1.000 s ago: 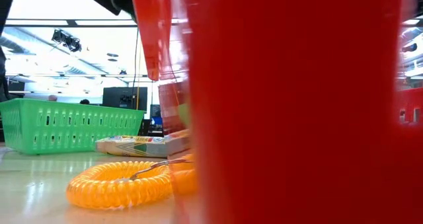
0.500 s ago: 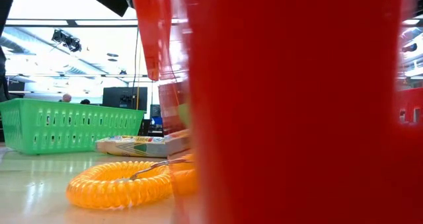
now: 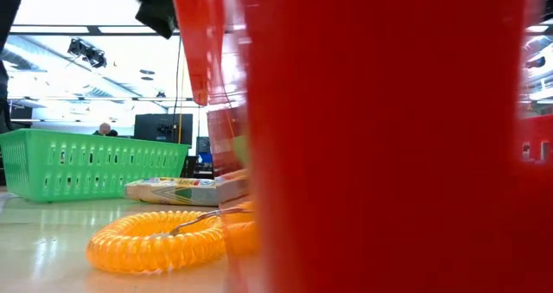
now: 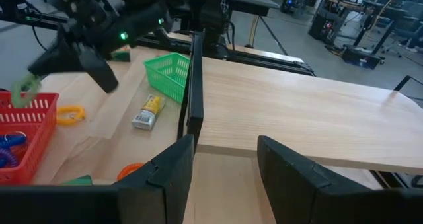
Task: Pick & Place Office Desk Supplies
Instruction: Put the green spring keychain into the red basket, then put the yellow spring keychain into the red basket
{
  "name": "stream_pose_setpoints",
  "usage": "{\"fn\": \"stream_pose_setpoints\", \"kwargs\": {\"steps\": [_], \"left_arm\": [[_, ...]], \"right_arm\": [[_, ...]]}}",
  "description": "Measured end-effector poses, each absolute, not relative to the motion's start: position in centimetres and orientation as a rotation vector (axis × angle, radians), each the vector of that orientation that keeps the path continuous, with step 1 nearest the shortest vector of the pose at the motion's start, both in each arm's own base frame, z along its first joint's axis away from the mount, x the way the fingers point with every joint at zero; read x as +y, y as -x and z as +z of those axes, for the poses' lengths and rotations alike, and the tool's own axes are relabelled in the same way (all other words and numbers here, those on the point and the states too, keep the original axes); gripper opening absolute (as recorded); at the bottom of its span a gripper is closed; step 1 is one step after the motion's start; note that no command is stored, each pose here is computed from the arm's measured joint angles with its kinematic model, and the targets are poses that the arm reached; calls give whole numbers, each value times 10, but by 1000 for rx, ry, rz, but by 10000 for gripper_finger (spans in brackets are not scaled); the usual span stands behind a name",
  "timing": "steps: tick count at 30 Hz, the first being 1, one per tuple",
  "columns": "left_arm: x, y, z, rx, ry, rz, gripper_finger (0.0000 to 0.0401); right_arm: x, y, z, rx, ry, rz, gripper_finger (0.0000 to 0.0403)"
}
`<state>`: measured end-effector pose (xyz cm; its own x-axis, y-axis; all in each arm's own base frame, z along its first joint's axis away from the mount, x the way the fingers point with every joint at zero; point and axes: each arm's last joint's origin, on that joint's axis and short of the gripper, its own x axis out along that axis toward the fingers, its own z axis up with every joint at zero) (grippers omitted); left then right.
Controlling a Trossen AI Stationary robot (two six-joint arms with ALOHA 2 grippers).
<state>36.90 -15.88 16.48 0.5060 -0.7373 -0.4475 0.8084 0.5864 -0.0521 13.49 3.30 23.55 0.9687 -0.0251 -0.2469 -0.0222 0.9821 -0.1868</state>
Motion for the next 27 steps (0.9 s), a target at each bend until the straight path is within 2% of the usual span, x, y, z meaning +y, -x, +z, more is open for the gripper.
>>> {"fn": "stream_pose_setpoints", "kwargs": {"steps": [6, 9, 14, 23, 27], "left_arm": [[-160, -374, 150, 518, -130, -866, 3], [-160, -374, 148, 536, -116, -866, 20], [-159, -375, 149, 532, -102, -852, 69], [-157, -376, 149, 533, -133, -781, 185], [-153, -371, 158, 567, -168, -764, 214]], "right_arm": [[33, -135, 237, 239, 186, -2, 176], [33, -135, 237, 239, 186, -2, 176], [33, -135, 237, 240, 186, -2, 176], [33, -135, 237, 240, 187, -2, 176], [33, -135, 236, 244, 188, -1, 176]]}}
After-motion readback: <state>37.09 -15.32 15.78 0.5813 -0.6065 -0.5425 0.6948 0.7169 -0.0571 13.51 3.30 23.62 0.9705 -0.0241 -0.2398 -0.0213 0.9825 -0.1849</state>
